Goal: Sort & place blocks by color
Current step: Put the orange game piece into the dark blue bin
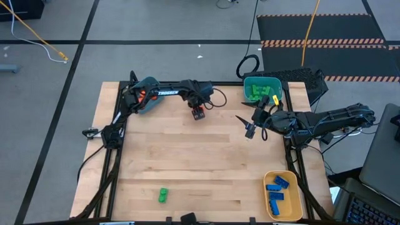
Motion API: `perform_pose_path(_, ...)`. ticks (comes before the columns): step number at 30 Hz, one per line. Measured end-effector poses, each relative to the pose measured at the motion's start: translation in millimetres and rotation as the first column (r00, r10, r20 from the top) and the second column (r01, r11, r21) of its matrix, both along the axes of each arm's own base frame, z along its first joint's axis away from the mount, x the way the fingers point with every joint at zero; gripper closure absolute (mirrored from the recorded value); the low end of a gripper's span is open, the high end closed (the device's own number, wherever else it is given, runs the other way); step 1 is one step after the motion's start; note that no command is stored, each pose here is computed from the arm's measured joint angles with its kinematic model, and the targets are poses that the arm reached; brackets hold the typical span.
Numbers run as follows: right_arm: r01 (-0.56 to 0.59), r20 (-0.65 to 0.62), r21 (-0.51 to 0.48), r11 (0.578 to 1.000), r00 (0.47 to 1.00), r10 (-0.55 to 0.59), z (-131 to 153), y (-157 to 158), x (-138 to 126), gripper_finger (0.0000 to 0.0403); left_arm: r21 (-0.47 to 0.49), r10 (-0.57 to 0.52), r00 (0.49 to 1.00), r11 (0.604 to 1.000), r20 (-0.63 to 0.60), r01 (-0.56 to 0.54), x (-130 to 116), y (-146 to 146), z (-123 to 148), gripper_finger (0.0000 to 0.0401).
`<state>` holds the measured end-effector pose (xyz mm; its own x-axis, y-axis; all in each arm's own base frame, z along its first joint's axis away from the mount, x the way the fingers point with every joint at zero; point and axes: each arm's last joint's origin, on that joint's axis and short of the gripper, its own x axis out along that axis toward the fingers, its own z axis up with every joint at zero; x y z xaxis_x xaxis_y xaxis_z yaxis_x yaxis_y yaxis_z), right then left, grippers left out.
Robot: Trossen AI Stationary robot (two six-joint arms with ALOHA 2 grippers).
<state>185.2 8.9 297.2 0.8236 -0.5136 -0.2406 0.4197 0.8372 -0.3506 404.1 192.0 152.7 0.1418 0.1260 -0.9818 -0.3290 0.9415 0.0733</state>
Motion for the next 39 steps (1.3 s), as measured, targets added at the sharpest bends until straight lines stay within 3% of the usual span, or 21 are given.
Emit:
perform_pose_path(4,0.0,0.0,0.0,1.0,1.0,0.0,0.0,0.0,0.0,0.0133,0.005,-0.003,0.998,1.0,-0.057,0.003,-2.9,-5.0,-0.7,0.021)
perform_pose_path(9,0.0,-0.001,0.0,1.0,1.0,0.0,0.0,0.0,0.0,0.0133,0.032,-0.039,0.989,0.999,-0.142,0.044,-6.4,-11.6,-1.1,0.0315)
perform_pose_path(16,0.0,-0.007,-0.002,1.0,1.0,0.0,-0.6,0.0,-0.2,0.0133,0.025,-0.017,0.988,0.999,-0.154,0.021,-10.0,-7.6,-0.9,0.0312)
perform_pose_path(24,-0.003,-0.033,-0.011,1.0,0.999,0.002,-2.5,-0.1,-0.8,0.0133,-0.049,0.024,0.965,0.998,-0.262,-0.038,-30.4,-2.0,7.0,0.0312)
perform_pose_path(31,-0.002,-0.047,-0.011,1.0,0.999,0.001,-3.8,-0.2,-1.2,0.0133,0.007,0.068,0.988,0.998,-0.14,-0.067,-48.6,1.3,66.6,0.0312)
perform_pose_path(36,0.004,-0.064,0.001,1.0,0.998,-0.004,-6.2,-0.3,-2.1,0.0133,0.133,0.187,0.973,0.977,-0.137,-0.169,-88.8,6.6,122.0,0.0312)
perform_pose_path(39,0.009,-0.067,0.014,1.0,0.998,-0.008,-7.2,-0.4,-2.6,0.0133,0.203,0.3,0.944,0.941,-0.134,-0.27,-115.0,10.5,144.0,0.0312)
